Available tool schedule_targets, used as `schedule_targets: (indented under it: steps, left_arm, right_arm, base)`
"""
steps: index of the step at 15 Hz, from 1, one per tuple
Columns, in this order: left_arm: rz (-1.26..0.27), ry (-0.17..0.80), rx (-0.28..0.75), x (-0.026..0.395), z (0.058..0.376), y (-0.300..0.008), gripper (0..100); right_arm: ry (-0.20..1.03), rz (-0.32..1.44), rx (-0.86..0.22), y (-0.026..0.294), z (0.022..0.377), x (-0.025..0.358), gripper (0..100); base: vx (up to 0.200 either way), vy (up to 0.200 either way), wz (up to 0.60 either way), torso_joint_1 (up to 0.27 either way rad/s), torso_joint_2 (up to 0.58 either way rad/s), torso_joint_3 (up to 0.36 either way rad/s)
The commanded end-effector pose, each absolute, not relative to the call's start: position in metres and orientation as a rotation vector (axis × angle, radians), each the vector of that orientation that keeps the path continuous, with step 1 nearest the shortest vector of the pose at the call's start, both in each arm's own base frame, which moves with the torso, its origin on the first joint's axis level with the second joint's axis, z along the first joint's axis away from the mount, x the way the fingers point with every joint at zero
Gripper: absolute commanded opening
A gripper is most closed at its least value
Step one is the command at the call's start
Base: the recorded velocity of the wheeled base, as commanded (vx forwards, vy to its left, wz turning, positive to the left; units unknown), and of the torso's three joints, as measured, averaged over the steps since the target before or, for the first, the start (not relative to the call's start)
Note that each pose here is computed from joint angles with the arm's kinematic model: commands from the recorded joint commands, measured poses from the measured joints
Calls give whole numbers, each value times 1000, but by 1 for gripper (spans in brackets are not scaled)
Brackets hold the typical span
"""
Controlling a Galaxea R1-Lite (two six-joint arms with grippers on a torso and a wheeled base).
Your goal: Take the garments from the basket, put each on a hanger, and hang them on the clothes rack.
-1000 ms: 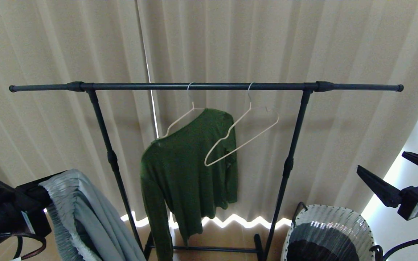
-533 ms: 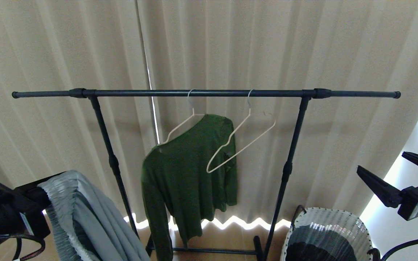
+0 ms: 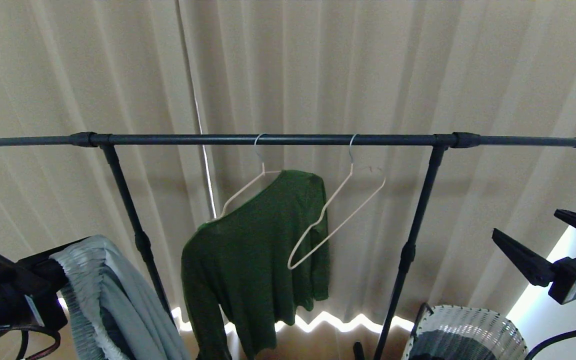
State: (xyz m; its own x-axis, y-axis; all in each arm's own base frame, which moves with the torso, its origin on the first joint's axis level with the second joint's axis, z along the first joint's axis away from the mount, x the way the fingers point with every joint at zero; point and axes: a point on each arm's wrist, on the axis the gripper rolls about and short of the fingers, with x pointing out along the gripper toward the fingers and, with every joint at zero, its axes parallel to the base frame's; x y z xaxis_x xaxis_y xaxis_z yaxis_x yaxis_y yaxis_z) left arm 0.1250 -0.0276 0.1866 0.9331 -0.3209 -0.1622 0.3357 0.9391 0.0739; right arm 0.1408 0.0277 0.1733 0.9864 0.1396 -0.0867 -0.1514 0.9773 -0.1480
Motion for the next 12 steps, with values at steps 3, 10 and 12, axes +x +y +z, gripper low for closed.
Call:
schedule_targets:
  steps: [3,10,12]
  left_arm:
    - [-336,132,101,122,189,-27,0]
    - [-344,111,100,119,192,-27,0]
    - [-343,108,99,119,193,-27,0]
  right_arm:
    - [80,175,-157,30,172,136,100]
    - [352,418,-140,73,185,141,100]
    - [392,480,-90,86,191,140,100]
  base:
    - [67,0,0,1,2,1]
    - [0,0,0,0,0,0]
    - [0,0,0,0,0,0]
